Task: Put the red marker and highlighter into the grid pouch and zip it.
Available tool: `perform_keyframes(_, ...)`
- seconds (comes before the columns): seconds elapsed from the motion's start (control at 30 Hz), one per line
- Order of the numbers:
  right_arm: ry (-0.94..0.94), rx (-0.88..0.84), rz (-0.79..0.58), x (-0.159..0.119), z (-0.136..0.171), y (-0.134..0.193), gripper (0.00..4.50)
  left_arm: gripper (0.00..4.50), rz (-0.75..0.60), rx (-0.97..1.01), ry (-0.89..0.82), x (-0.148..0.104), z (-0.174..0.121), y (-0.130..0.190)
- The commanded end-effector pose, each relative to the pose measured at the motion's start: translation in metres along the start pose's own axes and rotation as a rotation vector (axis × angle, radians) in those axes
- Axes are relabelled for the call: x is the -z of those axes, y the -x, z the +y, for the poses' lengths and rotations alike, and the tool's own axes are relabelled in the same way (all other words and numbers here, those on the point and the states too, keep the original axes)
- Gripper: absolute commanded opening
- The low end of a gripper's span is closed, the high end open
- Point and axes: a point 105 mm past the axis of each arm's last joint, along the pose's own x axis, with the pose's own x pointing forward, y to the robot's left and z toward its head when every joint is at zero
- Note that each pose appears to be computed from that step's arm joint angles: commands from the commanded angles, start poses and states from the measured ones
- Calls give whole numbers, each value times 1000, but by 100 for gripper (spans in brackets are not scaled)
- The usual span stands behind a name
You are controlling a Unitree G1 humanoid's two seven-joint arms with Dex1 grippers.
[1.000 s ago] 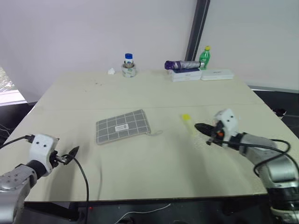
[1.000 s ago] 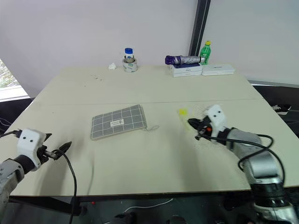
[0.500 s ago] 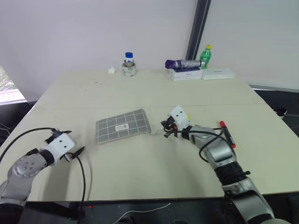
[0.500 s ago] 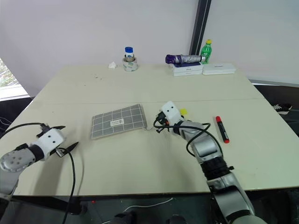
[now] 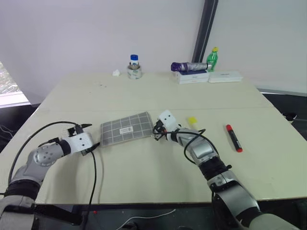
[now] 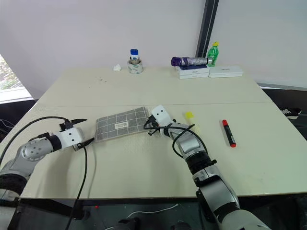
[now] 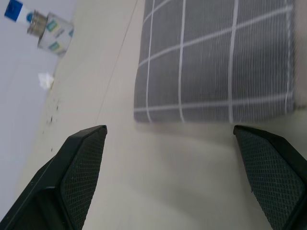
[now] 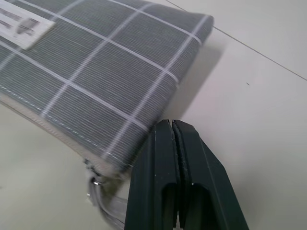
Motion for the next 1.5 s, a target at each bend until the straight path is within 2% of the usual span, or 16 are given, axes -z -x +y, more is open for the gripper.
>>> perform_keyframes(0.03, 11, -7, -68, -21, 0, 0, 6, 450, -49, 137, -42, -9, -26, -11)
perform_keyframes(0.33, 23, -25, -72, -22, 5, -2, 6, 450, -153, 194, -85, -30, -29, -18)
perform_keyframes(0.53, 29, -19, -76, -21, 4, 0, 6, 450, -186, 157, -78, -36, -20, -19)
perform_keyframes(0.67, 28, -5, -83, -21, 0, 3, 0, 324, -219, 133, -66, -40, -17, -15)
perform_keyframes(0.87, 25, 4, -87, -20, -3, 7, 0, 12, -178, 101, -20, -32, -15, -13)
perform_keyframes(0.93, 24, 15, -95, -21, -6, 10, 0, 5, -161, 75, 4, -31, -12, -13)
perform_keyframes(1.03, 32, 34, -113, -26, -11, 16, 0, 5, -194, 47, 58, -42, -9, -16)
perform_keyframes(1.23, 55, 63, -137, -35, -22, 26, 0, 5, -254, 43, 222, -83, -14, -26)
perform_keyframes(1.37, 67, 67, -139, -36, -25, 29, 0, 5, -221, 68, 285, -103, -26, -29)
perform_keyframes(1.5, 73, 63, -128, -32, -25, 29, 0, 5, -161, 83, 273, -105, -37, -26)
